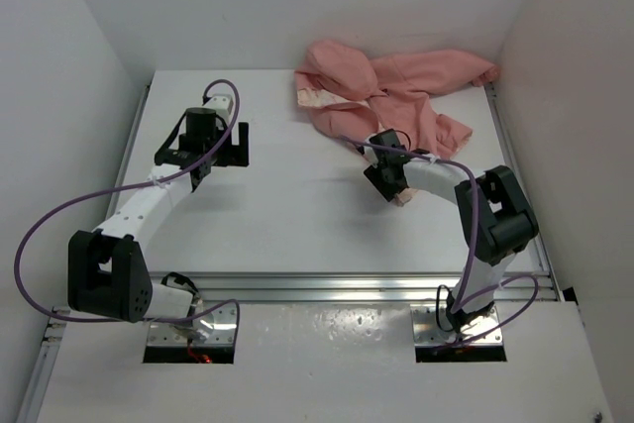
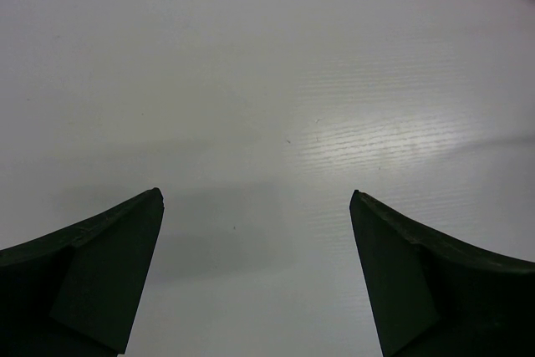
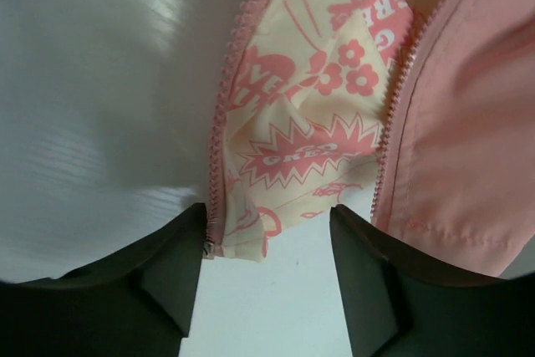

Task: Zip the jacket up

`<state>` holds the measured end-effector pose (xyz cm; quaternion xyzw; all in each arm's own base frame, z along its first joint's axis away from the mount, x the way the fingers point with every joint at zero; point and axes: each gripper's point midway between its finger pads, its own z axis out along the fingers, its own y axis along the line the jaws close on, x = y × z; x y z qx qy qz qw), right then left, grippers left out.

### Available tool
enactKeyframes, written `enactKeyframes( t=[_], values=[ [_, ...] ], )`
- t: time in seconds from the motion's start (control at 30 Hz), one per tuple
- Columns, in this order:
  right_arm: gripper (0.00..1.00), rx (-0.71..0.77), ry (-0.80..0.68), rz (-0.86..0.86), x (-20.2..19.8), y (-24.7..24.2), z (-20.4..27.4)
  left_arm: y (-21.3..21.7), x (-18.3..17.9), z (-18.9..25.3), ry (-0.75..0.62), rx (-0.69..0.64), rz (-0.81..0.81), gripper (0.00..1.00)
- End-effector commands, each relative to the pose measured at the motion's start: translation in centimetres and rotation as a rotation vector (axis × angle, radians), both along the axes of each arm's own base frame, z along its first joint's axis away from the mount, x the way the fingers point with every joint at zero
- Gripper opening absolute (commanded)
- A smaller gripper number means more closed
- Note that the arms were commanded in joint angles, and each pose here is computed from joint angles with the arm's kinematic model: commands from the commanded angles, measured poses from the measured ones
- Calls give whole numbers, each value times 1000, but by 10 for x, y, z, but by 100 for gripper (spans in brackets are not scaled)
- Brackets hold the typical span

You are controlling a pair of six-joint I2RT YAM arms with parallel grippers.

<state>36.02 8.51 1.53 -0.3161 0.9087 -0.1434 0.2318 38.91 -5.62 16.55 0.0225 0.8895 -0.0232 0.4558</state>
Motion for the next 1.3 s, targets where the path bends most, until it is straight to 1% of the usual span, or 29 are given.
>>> enactKeyframes(
  t=[0.0, 0.1, 0.23, 0.27, 0.3, 0.37, 0.4, 0.53, 0.57, 0.6, 0.63, 0.67, 0.7, 0.77, 0.8, 0.83, 0.87, 0.9, 0.93, 0.97, 1.0, 1.03, 1.07, 1.1, 1.13, 1.17, 1.2, 1.23, 1.27],
  values=[
    [64, -33, -35, -12, 11, 0, 12, 1, 8, 19, -53, -12, 4, 100],
    [65, -45, -42, -14, 12, -1, 12, 1, 8, 19, -53, -12, 4, 100],
    [54, -55, -9, 0, 8, 0, 4, 1, 8, 19, -53, -12, 4, 100],
    [47, -58, -6, 4, 8, 1, 2, 1, 8, 19, -53, -12, 4, 100],
    [35, -58, -9, 2, 8, 0, 2, 1, 8, 19, -53, -12, 4, 100],
    [24, -55, -18, 11, 9, 1, 3, 0, 8, 19, -53, -9, -9, 100],
    [15, -44, -22, 16, 9, 2, 6, 0, 6, 15, -44, -8, -9, 100],
    [0, 10, -19, 41, 9, 12, 23, -2, 5, 19, -55, 9, -47, 100],
    [0, 78, 50, 73, -4, 21, 20, -5, 0, 24, -71, 1, -73, 100],
    [0, 124, 60, 67, -6, 22, 26, -5, -5, 22, -67, -11, -83, 100],
    [0, 263, 69, 80, -5, 42, 41, -6, -9, 23, -71, -21, -110, 100],
    [0, 307, 109, 51, -12, 38, 46, -8, -14, 23, -73, -48, -137, 100],
    [0, 532, 227, 90, -31, 67, 53, -18, -27, 24, -78, -96, -222, 100],
    [0, 706, 277, 70, -30, 79, 75, -32, -44, 21, -68, -149, -322, 100],
    [0, 932, 367, 128, -42, 105, 99, -49, -61, 20, -64, -212, -416, 100],
    [0, 998, 395, 133, -43, 108, 104, -57, -70, 19, -54, -251, -457, 100],
    [0, 1072, 448, 93, -47, 115, 110, -65, -77, 18, -47, -296, -485, 100],
    [0, 1219, 486, 171, -51, 128, 132, -77, -89, 11, -17, -365, -543, 100],
    [0, 1272, 534, 170, -53, 133, 130, -84, -90, 14, -38, -399, -572, 99],
    [0, 1367, 623, 157, -62, 140, 142, -90, -93, 17, -27, -468, -569, 99],
    [0, 1466, 640, 246, -62, 148, 157, -99, -100, 11, -3, -530, -599, 99],
    [0, 1513, 678, 253, -60, 150, 156, -103, -92, 21, -60, -559, -613, 99],
    [0, 1608, 839, 148, -65, 153, 158, -112, -93, 20, -25, -643, -599, 99],
    [0, 1628, 737, 345, -53, 160, 164, -118, -94, 17, -16, -684, -604, 99],
    [0, 1655, 878, 183, -56, 164, 175, -132, -89, 31, -67, -711, -651, 99],
    [1, 1679, 876, 190, -59, 166, 166, -139, -90, 30, -28, -782, -629, 97],
    [2, 1690, 989, 81, -57, 168, 178, -146, -86, 23, 4, -815, -621, 97],
    [4, 1666, 926, 238, -55, 175, 186, -153, -84, 21, 16, -840, -624, 97],
    [4, 1671, 958, 190, -52, 176, 177, -163, -83, 28, -8, -860, -656, 97]
  ],
)
